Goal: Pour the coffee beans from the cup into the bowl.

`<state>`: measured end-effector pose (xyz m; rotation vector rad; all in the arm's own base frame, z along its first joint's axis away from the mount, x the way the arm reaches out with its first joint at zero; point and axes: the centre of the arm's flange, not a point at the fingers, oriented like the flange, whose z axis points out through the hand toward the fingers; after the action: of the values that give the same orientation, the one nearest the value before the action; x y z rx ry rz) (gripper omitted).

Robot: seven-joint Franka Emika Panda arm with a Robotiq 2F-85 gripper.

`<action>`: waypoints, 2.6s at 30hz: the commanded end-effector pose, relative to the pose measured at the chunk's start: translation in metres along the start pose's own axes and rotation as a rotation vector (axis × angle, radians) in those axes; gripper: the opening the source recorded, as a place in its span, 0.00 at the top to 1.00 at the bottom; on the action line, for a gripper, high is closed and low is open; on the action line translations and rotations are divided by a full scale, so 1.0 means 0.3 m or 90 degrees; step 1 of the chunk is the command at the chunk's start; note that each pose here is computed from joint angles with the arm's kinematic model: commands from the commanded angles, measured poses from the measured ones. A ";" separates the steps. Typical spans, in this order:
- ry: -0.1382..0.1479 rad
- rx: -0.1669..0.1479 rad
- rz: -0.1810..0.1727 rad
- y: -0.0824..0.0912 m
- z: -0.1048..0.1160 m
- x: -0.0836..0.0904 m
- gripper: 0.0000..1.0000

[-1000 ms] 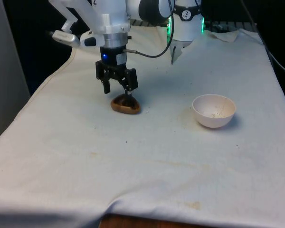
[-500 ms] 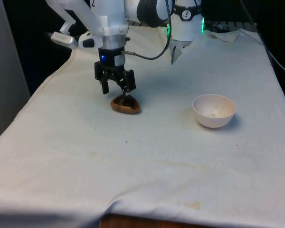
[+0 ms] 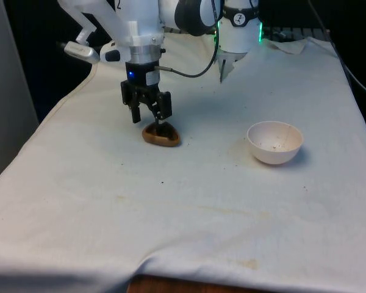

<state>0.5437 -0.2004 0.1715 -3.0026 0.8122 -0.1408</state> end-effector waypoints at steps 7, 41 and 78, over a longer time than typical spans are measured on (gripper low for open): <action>0.002 0.001 0.004 -0.002 -0.002 0.001 0.49; 0.002 0.002 0.000 -0.013 -0.028 0.005 1.00; 0.009 -0.003 -0.064 -0.296 -0.381 -0.074 1.00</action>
<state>0.5590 -0.1156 0.2863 -3.0405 0.6590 -0.1648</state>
